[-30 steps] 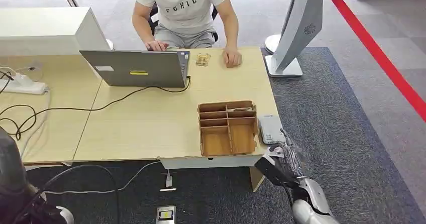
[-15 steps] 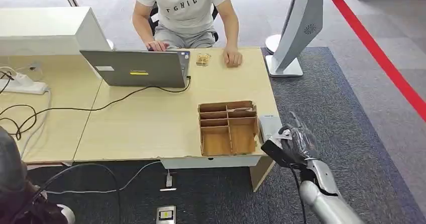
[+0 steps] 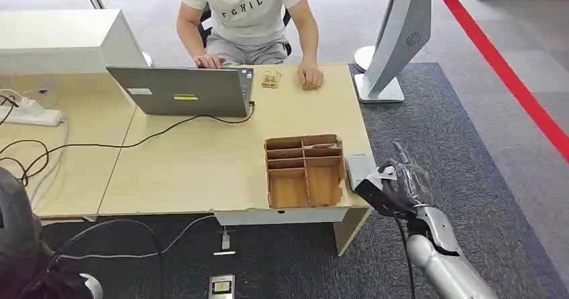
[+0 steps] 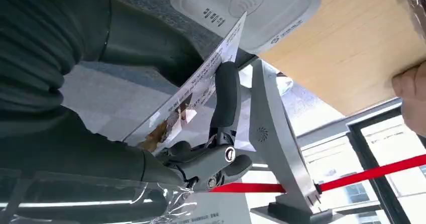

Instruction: Pass the card to the sensor for recognition and then transmit it.

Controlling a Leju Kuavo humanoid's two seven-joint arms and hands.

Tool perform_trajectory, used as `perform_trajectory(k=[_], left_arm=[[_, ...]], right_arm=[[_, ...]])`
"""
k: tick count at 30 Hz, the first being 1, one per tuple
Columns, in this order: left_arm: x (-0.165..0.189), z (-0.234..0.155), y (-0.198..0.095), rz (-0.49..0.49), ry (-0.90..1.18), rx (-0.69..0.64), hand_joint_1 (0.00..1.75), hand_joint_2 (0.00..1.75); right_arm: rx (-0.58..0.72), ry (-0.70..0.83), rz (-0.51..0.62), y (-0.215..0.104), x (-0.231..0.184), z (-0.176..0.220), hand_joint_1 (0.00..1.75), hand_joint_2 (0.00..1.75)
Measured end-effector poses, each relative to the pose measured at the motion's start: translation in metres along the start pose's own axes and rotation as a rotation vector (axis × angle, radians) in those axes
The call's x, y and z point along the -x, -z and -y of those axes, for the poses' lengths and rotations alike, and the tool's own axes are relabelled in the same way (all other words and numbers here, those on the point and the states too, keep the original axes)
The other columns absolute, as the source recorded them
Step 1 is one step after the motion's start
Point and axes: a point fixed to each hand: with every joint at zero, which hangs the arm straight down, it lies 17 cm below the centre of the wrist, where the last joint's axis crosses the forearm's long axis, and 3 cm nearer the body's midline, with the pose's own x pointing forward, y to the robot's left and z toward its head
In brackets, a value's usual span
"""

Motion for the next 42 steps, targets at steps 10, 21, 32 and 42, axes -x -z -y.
perform_trajectory(k=[10, 21, 32, 42], left_arm=[[-0.001, 0.001, -0.001, 0.001, -0.001, 0.004, 0.0, 1.75], [-0.002, 0.005, 0.002, 0.013, -0.008, 0.008, 0.0, 1.75], [-0.003, 0.008, 0.0, 0.012, -0.02, 0.013, 0.0, 1.75], [-0.003, 0.009, 0.003, 0.012, -0.032, 0.011, 0.0, 1.75]], right_arm=[[-0.02, 0.012, -0.014, 0.008, 0.008, -0.003, 1.75, 1.75], [-0.08, -0.022, -0.048, 0.028, 0.016, -0.023, 1.75, 1.75], [-0.164, -0.05, -0.112, 0.022, 0.037, -0.056, 1.75, 1.75], [-0.173, -0.054, -0.138, 0.021, 0.043, -0.061, 1.75, 1.75]])
